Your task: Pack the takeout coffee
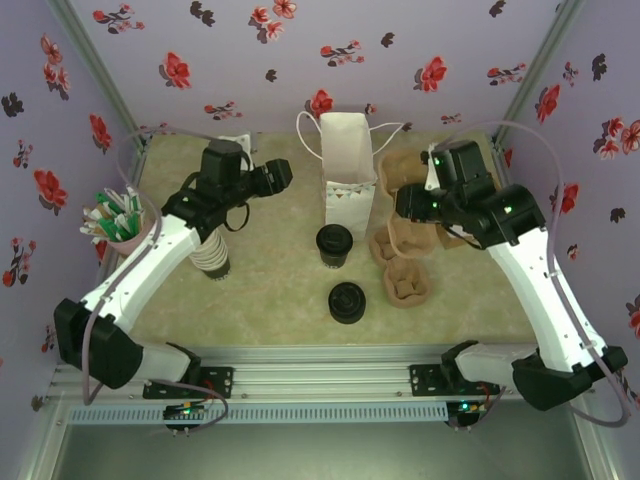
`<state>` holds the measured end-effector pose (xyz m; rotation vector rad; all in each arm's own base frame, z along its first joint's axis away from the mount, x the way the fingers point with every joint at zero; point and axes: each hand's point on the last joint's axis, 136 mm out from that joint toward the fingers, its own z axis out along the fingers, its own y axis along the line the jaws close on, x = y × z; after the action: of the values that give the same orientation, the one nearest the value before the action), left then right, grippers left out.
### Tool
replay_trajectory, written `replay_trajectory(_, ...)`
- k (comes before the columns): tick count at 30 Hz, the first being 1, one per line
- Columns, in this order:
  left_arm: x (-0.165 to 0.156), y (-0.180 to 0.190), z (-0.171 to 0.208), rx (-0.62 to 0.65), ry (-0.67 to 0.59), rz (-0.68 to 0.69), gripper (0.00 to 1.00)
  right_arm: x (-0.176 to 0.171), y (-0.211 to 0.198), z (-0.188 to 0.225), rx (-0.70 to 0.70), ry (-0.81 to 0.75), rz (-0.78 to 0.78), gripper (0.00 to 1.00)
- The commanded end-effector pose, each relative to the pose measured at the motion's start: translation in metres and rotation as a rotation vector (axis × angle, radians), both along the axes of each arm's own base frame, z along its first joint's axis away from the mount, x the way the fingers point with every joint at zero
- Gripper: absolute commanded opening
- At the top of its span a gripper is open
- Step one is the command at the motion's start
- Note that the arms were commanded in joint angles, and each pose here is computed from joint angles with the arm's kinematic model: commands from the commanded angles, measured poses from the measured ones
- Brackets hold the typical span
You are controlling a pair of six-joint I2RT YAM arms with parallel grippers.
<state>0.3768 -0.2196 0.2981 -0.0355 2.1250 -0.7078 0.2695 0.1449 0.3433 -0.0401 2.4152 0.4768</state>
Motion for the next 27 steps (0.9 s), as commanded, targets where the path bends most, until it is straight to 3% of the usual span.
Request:
replay_trajectory(1, 0.019, -0.002, -0.012, -0.033, -0.005, 0.048, 0.7, 0.006, 0.014, 0.019, 0.045, -0.006, 0.05, 0.36)
replay_trajectory(7, 0.042, -0.022, -0.058, -0.033, 0.063, 0.03, 0.64, 0.036, 0.045, 0.062, 0.149, -0.068, 0.1, 0.35)
replay_trajectory(14, 0.052, -0.044, -0.096, -0.056, 0.134, -0.026, 0.59, 0.083, 0.076, 0.082, 0.215, -0.094, 0.113, 0.35)
replay_trajectory(27, 0.035, -0.065, -0.139, -0.057, 0.211, -0.092, 0.56, 0.164, 0.105, 0.042, 0.232, -0.025, 0.07, 0.34)
